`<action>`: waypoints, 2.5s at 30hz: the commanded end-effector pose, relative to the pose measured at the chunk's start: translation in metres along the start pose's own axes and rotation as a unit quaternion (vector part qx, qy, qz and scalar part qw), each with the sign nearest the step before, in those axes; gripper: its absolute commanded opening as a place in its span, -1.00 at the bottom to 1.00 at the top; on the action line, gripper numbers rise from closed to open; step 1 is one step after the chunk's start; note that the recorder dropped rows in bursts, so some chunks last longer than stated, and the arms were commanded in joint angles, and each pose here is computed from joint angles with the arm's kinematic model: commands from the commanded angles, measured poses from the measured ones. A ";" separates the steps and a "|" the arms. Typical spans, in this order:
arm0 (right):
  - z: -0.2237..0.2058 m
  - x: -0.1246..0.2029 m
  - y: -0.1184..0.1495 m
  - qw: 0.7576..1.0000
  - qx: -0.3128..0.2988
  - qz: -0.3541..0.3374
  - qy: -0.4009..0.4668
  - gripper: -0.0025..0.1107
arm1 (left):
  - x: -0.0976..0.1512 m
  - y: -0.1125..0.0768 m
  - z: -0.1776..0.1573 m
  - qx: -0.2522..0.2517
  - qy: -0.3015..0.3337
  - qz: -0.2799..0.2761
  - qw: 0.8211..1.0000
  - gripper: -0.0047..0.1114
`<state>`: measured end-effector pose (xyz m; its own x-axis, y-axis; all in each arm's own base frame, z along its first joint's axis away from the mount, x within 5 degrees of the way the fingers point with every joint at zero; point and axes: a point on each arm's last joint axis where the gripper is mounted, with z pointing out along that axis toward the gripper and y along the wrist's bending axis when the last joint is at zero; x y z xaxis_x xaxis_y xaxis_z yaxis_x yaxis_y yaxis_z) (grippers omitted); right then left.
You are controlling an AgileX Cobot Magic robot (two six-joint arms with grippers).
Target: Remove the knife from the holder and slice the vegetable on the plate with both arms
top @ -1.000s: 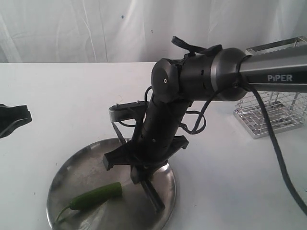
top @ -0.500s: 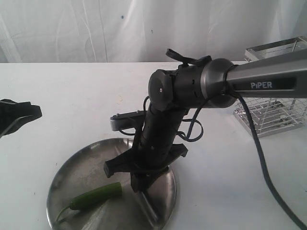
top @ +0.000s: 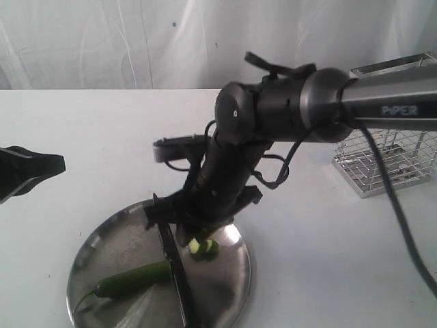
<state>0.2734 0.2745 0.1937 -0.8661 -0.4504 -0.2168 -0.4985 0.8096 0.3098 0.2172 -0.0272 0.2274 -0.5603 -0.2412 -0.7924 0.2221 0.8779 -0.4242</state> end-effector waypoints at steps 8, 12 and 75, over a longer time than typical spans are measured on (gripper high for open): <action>-0.147 -0.008 0.011 0.955 0.114 -0.148 -0.230 -0.96 | 0.016 0.012 0.024 0.008 0.056 -0.030 0.998 -0.92; -0.197 0.009 0.010 0.928 0.165 -0.166 -0.290 -0.96 | 0.019 0.017 0.026 -0.011 0.063 -0.031 0.997 -0.92; -0.270 0.163 -0.085 0.803 0.332 0.037 -0.494 -0.96 | 0.020 0.016 0.027 -0.001 0.065 -0.003 0.998 -0.92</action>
<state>0.1781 0.0386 0.3860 -0.3074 -0.1317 -0.9424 -0.0467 0.9913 -0.1233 0.2311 -0.0265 0.1916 -0.6649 -0.1758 -0.7260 0.2096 0.8889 -0.4072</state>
